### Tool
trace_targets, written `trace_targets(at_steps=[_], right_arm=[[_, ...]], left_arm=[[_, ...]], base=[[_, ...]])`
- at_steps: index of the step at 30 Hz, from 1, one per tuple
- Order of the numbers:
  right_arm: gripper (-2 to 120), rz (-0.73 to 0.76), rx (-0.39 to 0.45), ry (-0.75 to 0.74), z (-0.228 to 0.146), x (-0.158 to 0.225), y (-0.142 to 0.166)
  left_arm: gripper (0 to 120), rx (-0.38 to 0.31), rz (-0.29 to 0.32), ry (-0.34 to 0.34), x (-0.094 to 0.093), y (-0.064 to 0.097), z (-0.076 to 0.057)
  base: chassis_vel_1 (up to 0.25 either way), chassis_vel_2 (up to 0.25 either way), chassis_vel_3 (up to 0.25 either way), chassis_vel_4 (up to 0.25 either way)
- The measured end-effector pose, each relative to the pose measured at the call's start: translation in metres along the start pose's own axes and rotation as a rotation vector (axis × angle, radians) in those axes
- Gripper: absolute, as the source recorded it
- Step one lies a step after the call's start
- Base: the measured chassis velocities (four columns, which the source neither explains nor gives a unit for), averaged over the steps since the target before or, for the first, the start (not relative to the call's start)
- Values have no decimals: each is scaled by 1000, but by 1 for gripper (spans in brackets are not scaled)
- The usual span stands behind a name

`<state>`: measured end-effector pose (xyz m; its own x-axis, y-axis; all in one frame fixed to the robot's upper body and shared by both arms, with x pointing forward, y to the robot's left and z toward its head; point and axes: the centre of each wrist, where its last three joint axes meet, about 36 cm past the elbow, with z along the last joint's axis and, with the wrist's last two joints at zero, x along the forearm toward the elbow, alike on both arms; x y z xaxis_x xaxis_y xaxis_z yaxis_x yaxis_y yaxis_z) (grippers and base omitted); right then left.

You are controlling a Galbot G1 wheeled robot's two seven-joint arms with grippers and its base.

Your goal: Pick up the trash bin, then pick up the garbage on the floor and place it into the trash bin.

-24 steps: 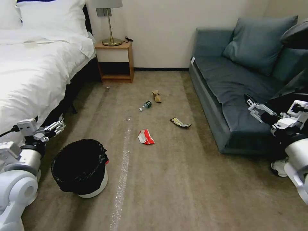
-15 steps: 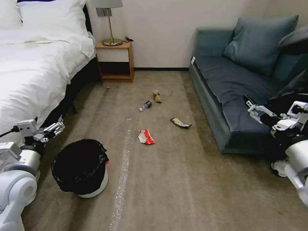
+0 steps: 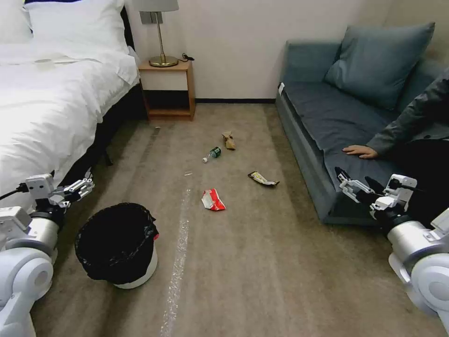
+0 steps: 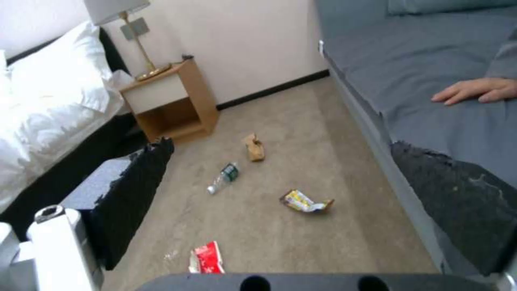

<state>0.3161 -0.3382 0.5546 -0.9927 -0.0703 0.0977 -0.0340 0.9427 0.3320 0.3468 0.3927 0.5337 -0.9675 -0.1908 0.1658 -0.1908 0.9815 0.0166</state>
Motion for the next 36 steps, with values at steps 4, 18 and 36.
trace_targets(at_steps=[4,18,36], right_arm=[[100,15,8,1,3,3,-2],[100,35,15,-3,7,5,-4],[100,20,0,8,26,-16,-7]], left_arm=[[100,-67,-49,137,-11,15,-7],[100,-146,-102,476,-40,44,2],[100,-168,-129,585,-82,82,38]], base=[[0,0,0,0],[0,0,0,0],[0,0,0,0]])
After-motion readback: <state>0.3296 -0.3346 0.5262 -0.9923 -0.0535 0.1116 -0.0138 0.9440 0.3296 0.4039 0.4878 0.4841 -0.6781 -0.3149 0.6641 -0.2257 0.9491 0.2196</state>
